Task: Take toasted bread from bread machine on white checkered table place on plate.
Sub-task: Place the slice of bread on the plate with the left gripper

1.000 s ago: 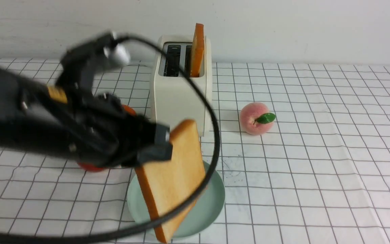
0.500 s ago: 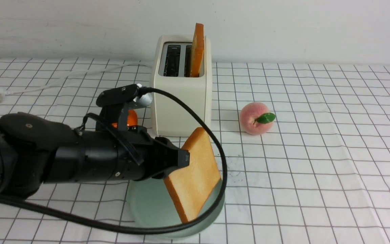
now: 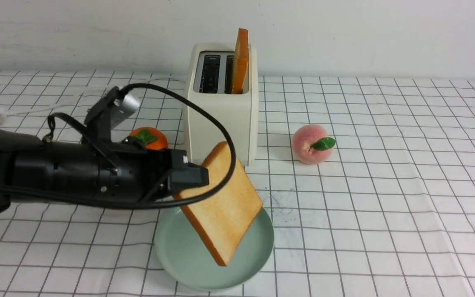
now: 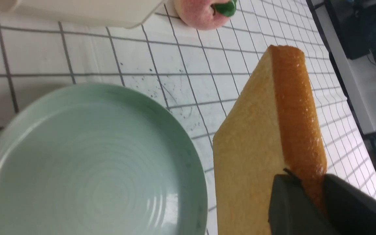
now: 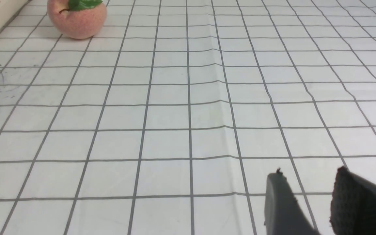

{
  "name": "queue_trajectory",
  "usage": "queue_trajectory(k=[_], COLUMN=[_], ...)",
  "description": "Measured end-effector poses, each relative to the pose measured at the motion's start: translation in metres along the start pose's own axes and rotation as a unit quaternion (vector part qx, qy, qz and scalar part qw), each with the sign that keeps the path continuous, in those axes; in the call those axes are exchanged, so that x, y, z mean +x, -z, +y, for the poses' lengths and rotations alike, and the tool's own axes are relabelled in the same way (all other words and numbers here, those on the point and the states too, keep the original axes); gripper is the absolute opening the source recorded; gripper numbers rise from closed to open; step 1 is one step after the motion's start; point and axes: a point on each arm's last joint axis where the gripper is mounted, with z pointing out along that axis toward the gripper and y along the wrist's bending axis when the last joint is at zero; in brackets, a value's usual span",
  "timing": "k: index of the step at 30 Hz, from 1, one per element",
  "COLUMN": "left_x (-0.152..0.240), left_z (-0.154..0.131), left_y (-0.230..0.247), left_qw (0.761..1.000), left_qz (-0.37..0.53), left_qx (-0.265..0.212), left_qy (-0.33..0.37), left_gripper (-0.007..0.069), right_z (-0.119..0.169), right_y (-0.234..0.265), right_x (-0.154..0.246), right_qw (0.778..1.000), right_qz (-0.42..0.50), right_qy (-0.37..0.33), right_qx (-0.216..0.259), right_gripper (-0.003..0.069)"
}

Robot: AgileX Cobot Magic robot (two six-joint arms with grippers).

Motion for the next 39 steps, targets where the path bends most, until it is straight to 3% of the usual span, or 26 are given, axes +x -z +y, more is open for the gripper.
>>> queue_trajectory(k=[11,25,28,37,39], left_x=[0.009,0.012,0.012,0.008,0.004], left_z=[0.026,0.042,0.044,0.042,0.037], left_y=[-0.033,-0.049,-0.050,-0.043,-0.036], left_qw=[0.999,0.999,0.999,0.999,0.998], left_qz=[0.025,0.026,0.028,0.017,0.006], left_qx=[-0.001,-0.011,-0.019,-0.040,-0.045], left_qy=[0.047,0.017,0.004,-0.029,-0.051], left_gripper=[0.0087,0.0095,0.0148,0.0450,0.0475], right_z=[0.000,0.000,0.000,0.000,0.000], right_y=[0.000,0.000,0.000,0.000,0.000], right_x=[0.000,0.000,0.000,0.000,0.000], right_qw=[1.000,1.000,1.000,1.000,1.000], right_qz=[0.000,0.000,0.000,0.000,0.000], right_qy=[0.000,0.000,0.000,0.000,0.000], right_qx=[0.000,0.000,0.000,0.000,0.000], right_gripper=[0.0240,0.0240,0.0240,0.0240,0.0240])
